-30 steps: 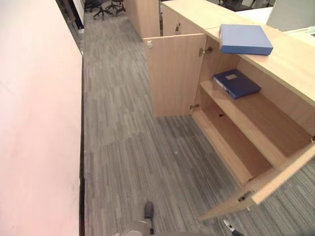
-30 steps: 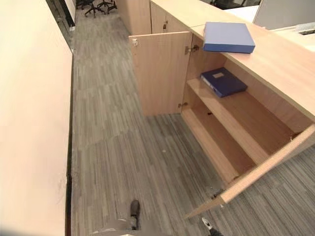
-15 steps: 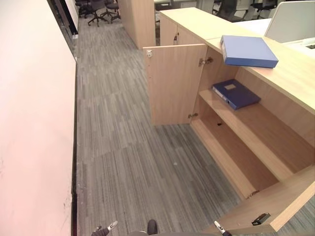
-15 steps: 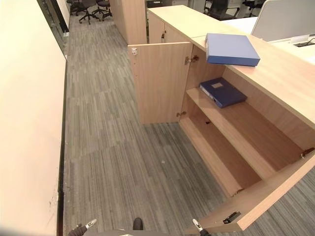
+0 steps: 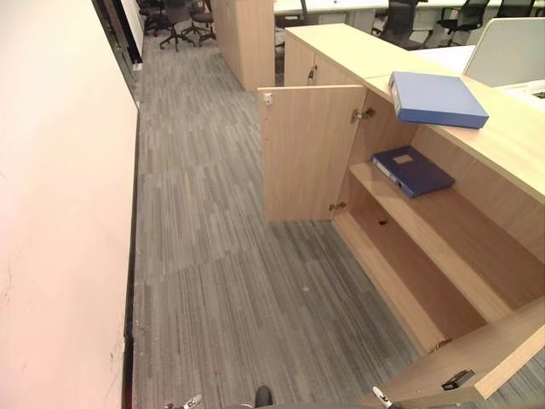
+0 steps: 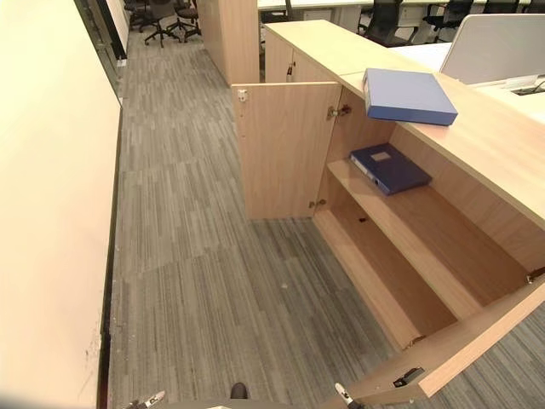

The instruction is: Put the empty folder in the office cabinet

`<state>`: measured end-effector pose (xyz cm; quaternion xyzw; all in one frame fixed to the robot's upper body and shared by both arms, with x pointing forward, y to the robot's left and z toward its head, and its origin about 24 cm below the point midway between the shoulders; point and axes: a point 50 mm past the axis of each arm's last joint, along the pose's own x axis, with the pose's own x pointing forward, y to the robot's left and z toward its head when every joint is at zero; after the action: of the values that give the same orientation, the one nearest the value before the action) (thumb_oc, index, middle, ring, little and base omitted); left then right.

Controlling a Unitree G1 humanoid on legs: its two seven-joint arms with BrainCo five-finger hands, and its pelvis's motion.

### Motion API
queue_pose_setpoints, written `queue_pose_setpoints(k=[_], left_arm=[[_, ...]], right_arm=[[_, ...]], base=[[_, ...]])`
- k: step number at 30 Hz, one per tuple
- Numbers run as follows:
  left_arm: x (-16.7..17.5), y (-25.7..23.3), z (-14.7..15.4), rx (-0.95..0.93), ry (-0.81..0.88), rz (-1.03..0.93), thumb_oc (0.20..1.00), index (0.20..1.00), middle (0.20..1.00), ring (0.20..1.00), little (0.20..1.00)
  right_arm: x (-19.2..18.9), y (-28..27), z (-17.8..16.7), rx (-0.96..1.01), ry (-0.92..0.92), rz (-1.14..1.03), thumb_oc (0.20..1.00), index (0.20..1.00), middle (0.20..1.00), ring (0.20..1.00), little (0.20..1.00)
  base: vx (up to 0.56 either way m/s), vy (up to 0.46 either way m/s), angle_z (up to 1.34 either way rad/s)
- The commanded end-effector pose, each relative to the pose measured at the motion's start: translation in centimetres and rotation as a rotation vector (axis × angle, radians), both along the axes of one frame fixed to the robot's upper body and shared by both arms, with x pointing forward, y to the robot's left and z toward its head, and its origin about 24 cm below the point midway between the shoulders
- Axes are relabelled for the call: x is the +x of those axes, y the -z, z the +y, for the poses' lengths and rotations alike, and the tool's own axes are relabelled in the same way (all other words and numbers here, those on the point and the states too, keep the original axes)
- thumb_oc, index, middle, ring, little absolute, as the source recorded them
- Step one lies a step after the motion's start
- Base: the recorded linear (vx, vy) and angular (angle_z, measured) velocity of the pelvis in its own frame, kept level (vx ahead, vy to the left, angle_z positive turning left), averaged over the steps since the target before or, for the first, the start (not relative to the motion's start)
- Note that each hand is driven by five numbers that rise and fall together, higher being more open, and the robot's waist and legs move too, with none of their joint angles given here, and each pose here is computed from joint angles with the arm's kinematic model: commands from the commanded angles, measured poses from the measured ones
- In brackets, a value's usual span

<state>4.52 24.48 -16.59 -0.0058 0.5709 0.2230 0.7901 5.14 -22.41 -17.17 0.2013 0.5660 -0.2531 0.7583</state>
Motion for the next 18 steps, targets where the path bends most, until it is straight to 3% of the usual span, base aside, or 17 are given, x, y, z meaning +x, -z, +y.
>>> queue_pose_setpoints(k=[1,18], left_arm=[[1.11,-0.28,0.59,0.023,0.013,-0.025,1.0,1.0,1.0,1.0,1.0],[1.26,-0.35,0.83,0.03,0.011,-0.02,1.0,1.0,1.0,1.0,1.0]], right_arm=[[3.12,-0.67,-0.61,-0.013,-0.049,-0.103,1.0,1.0,1.0,1.0,1.0],[2.83,-0.56,-0.44,-0.014,-0.048,-0.085,1.0,1.0,1.0,1.0,1.0]], base=[[0.0,0.0,0.0],[-0.03,-0.073,-0.03]])
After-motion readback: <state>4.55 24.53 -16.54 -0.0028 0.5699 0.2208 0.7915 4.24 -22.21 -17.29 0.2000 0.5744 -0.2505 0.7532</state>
